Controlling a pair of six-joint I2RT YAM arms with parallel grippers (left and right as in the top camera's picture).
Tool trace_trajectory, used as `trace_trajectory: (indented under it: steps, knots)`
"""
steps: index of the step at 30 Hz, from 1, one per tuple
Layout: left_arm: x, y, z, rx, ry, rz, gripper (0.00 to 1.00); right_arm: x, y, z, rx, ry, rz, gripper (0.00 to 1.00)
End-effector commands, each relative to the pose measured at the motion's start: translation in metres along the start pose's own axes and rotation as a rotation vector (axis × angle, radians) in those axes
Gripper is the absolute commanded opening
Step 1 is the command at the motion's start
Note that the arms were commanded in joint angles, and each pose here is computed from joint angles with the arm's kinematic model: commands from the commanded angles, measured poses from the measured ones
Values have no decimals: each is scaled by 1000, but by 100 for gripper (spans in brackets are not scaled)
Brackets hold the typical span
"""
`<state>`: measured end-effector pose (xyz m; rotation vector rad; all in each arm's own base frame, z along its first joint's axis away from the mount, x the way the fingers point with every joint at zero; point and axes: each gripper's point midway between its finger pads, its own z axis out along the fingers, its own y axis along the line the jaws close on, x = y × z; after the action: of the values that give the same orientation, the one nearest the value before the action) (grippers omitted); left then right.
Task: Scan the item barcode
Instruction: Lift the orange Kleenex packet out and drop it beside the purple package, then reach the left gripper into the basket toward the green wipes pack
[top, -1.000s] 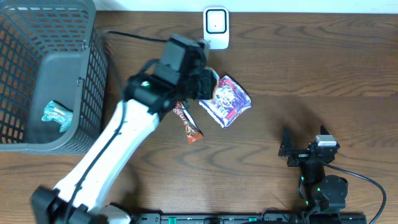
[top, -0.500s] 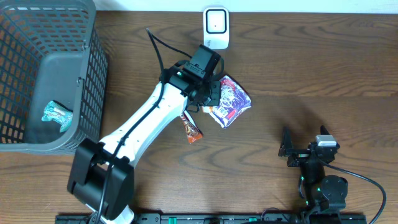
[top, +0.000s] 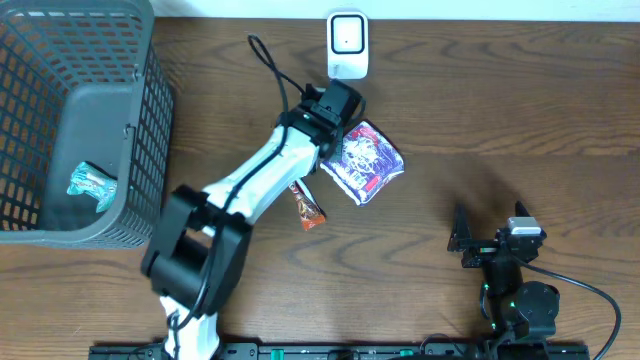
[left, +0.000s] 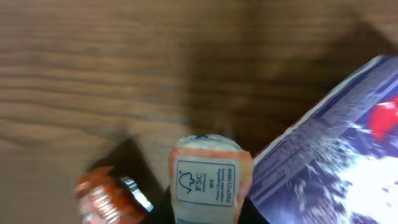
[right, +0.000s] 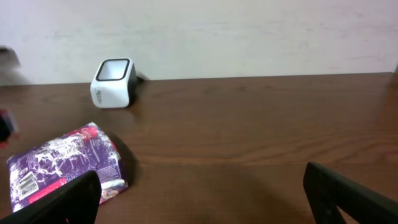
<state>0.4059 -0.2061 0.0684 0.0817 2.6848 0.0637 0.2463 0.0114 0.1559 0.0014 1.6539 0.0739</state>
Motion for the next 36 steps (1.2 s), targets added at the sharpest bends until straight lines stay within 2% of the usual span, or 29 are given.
trace_trajectory:
  steps: [1, 5, 8, 11, 13, 15, 16, 18, 21, 27, 30, 36]
  knots:
    - [15, -15, 23, 57, 71, 20, 11, 1, 1, 0, -6, 0, 13, 99]
    - [14, -27, 23, 120, 73, 15, 17, 1, 1, 0, -6, 0, 13, 99]
    - [7, -41, 16, 197, 53, 24, 32, 1, 1, 0, -6, 0, 13, 99]
    - [-3, -43, 7, 216, 13, 34, 38, 1, 1, 0, -6, 0, 13, 99]
    - [-13, -43, -6, 231, -26, 69, 49, 1, 1, 0, -6, 0, 13, 99]
    - [-20, -42, -18, 241, -61, 113, 68, 1, 1, 0, -6, 0, 13, 99]
    - [-24, -41, -25, 245, -80, 135, 72, 1, 1, 0, -6, 0, 13, 99]
    - [-34, -36, -41, 239, -129, 167, 74, 1, 1, 0, -6, 0, 13, 99]
    - [-56, -17, -70, 184, -225, 139, 75, 1, 1, 0, -6, 0, 13, 99]
    - [-93, 21, -160, 196, -438, 47, 92, 1, 1, 0, -6, 0, 13, 99]
    - [-101, 39, -209, 218, -544, 10, 96, 1, 1, 0, -6, 0, 13, 99]
    - [-115, 85, -288, 231, -750, -88, 97, 1, 1, 0, -6, 0, 13, 99]
